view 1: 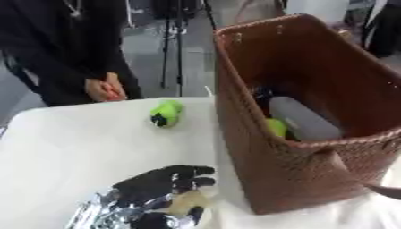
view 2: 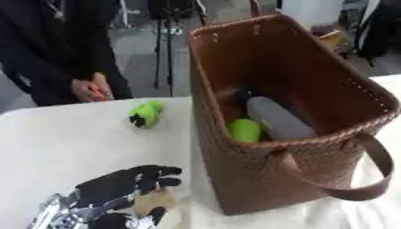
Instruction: Pick up objects on the table and place them in the box.
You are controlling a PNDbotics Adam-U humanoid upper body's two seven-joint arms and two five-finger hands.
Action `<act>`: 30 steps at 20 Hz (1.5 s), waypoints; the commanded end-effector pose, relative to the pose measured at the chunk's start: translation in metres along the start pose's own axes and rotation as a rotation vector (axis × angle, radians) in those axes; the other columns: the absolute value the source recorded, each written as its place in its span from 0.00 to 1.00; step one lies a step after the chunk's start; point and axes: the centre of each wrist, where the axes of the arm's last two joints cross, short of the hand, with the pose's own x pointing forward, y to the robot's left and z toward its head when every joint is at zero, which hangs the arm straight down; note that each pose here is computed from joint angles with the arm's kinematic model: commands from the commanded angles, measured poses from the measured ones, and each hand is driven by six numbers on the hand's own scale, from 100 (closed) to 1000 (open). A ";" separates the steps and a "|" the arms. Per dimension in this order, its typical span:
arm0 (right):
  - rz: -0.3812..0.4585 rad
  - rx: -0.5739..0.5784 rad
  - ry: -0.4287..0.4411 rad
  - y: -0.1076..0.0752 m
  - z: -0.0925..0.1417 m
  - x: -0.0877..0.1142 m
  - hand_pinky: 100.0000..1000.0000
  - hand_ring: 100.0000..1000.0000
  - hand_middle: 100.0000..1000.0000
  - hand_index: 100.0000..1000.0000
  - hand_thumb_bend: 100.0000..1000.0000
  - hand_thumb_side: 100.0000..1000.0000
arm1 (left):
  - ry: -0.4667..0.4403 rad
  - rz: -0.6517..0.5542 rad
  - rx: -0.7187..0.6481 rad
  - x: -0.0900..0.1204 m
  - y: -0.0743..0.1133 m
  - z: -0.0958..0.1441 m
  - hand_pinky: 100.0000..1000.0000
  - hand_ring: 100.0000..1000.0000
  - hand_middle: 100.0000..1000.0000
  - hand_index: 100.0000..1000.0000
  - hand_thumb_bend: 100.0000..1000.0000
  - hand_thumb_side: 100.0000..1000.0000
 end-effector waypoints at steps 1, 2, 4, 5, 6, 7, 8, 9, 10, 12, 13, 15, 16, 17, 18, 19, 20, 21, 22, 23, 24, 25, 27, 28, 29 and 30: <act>-0.013 -0.016 -0.024 -0.001 -0.005 0.002 0.79 0.73 0.70 0.76 0.00 1.00 | -0.093 -0.120 -0.148 0.000 0.021 0.010 1.00 1.00 1.00 1.00 0.00 0.96; -0.013 -0.017 -0.025 -0.001 -0.005 0.002 0.79 0.73 0.70 0.76 0.00 1.00 | -0.092 -0.117 -0.148 0.001 0.023 0.010 1.00 1.00 1.00 1.00 0.00 0.96; -0.012 -0.017 -0.023 -0.001 -0.005 0.002 0.79 0.73 0.70 0.76 0.00 1.00 | -0.089 -0.116 -0.163 0.000 0.023 0.010 1.00 1.00 1.00 1.00 0.00 1.00; -0.012 -0.017 -0.023 -0.001 -0.005 0.002 0.79 0.73 0.70 0.76 0.00 1.00 | -0.084 -0.113 -0.169 -0.001 0.023 0.010 1.00 1.00 1.00 1.00 0.00 1.00; -0.012 -0.016 -0.023 -0.001 -0.005 0.002 0.79 0.73 0.70 0.76 0.00 1.00 | -0.080 -0.113 -0.174 -0.002 0.022 0.010 1.00 1.00 1.00 1.00 0.00 1.00; -0.013 -0.016 -0.023 -0.001 -0.005 0.002 0.79 0.73 0.70 0.76 0.00 1.00 | -0.078 -0.113 -0.178 -0.002 0.022 0.010 1.00 1.00 1.00 1.00 0.00 1.00; -0.013 -0.016 -0.023 0.000 -0.005 0.002 0.79 0.73 0.70 0.76 0.00 1.00 | -0.077 -0.113 -0.180 -0.002 0.021 0.009 1.00 1.00 1.00 1.00 0.00 1.00; -0.014 -0.016 -0.022 0.000 -0.005 0.002 0.79 0.73 0.70 0.76 0.00 1.00 | -0.077 -0.115 -0.186 -0.002 0.021 0.009 1.00 1.00 1.00 1.00 0.00 1.00; -0.015 -0.015 -0.022 0.000 -0.005 0.002 0.79 0.73 0.70 0.76 0.00 1.00 | -0.078 -0.113 -0.192 -0.002 0.019 0.008 1.00 1.00 1.00 1.00 0.00 1.00; -0.016 -0.016 -0.022 0.000 -0.005 0.002 0.79 0.73 0.70 0.76 0.00 1.00 | -0.080 -0.105 -0.205 -0.003 0.015 0.006 1.00 1.00 1.00 1.00 0.00 1.00; -0.016 -0.017 -0.022 0.000 -0.005 0.002 0.79 0.73 0.70 0.76 0.00 1.00 | -0.080 -0.103 -0.209 -0.004 0.014 0.005 1.00 1.00 1.00 1.00 0.00 1.00; -0.016 -0.018 -0.021 0.000 -0.005 0.002 0.79 0.73 0.70 0.75 0.00 1.00 | -0.078 -0.099 -0.220 -0.005 0.011 0.004 1.00 1.00 1.00 1.00 0.00 1.00; -0.016 -0.019 -0.021 0.001 -0.005 0.002 0.79 0.73 0.70 0.75 0.00 1.00 | -0.076 -0.099 -0.227 -0.005 0.009 0.003 1.00 1.00 1.00 1.00 0.00 1.00; -0.016 -0.019 -0.021 0.001 -0.005 0.002 0.79 0.73 0.70 0.75 0.00 1.00 | -0.073 -0.102 -0.235 -0.006 0.008 0.002 1.00 1.00 1.00 1.00 0.00 1.00; -0.016 -0.019 -0.020 0.001 -0.005 0.003 0.79 0.73 0.70 0.75 0.00 1.00 | -0.070 -0.103 -0.241 -0.006 0.006 0.001 1.00 1.00 1.00 1.00 0.00 1.00; -0.016 -0.019 -0.020 0.001 -0.005 0.003 0.79 0.73 0.70 0.75 0.00 1.00 | -0.068 -0.104 -0.246 -0.006 0.005 0.001 1.00 1.00 1.00 1.00 0.00 1.00; -0.016 -0.019 -0.019 0.001 -0.005 0.003 0.79 0.73 0.70 0.75 0.00 1.00 | -0.066 -0.105 -0.250 -0.006 0.004 0.000 1.00 1.00 1.00 1.00 0.00 1.00; -0.016 -0.019 -0.018 0.001 -0.005 0.003 0.79 0.73 0.70 0.75 0.00 1.00 | -0.065 -0.104 -0.254 -0.006 0.003 0.000 1.00 1.00 1.00 1.00 0.00 1.00; -0.016 -0.019 -0.017 0.001 -0.005 0.003 0.79 0.73 0.70 0.75 0.00 1.00 | -0.064 -0.103 -0.258 -0.007 0.002 -0.001 1.00 1.00 1.00 1.00 0.00 1.00; -0.016 -0.019 -0.016 0.001 -0.005 0.003 0.79 0.73 0.70 0.75 0.00 1.00 | -0.065 -0.102 -0.261 -0.007 0.001 -0.001 1.00 1.00 1.00 1.00 0.00 1.00; -0.017 -0.019 -0.016 0.002 -0.005 0.003 0.79 0.72 0.69 0.75 0.00 1.00 | -0.070 -0.098 -0.262 -0.007 0.000 -0.002 1.00 1.00 1.00 1.00 0.00 1.00; -0.018 -0.019 -0.016 0.002 -0.005 0.003 0.79 0.72 0.69 0.75 0.00 1.00 | -0.081 -0.095 -0.262 -0.006 -0.002 -0.003 1.00 1.00 1.00 1.00 0.00 1.00; -0.019 -0.017 -0.014 0.002 -0.004 0.003 0.79 0.72 0.69 0.75 0.00 1.00 | -0.096 -0.090 -0.260 -0.006 -0.003 -0.003 1.00 1.00 1.00 1.00 0.00 1.00; -0.019 -0.017 -0.013 0.002 -0.004 0.003 0.79 0.72 0.69 0.75 0.00 1.00 | -0.100 -0.088 -0.259 -0.007 -0.003 -0.003 1.00 1.00 1.00 1.00 0.00 1.00; -0.019 -0.016 -0.013 0.003 -0.004 0.003 0.79 0.72 0.69 0.75 0.00 1.00 | -0.103 -0.088 -0.258 -0.007 -0.003 -0.003 1.00 1.00 1.00 1.00 0.00 1.00; -0.019 -0.016 -0.013 0.003 -0.004 0.003 0.79 0.72 0.69 0.75 0.00 1.00 | -0.111 -0.086 -0.259 -0.007 -0.004 -0.004 1.00 1.00 1.00 1.00 0.00 1.00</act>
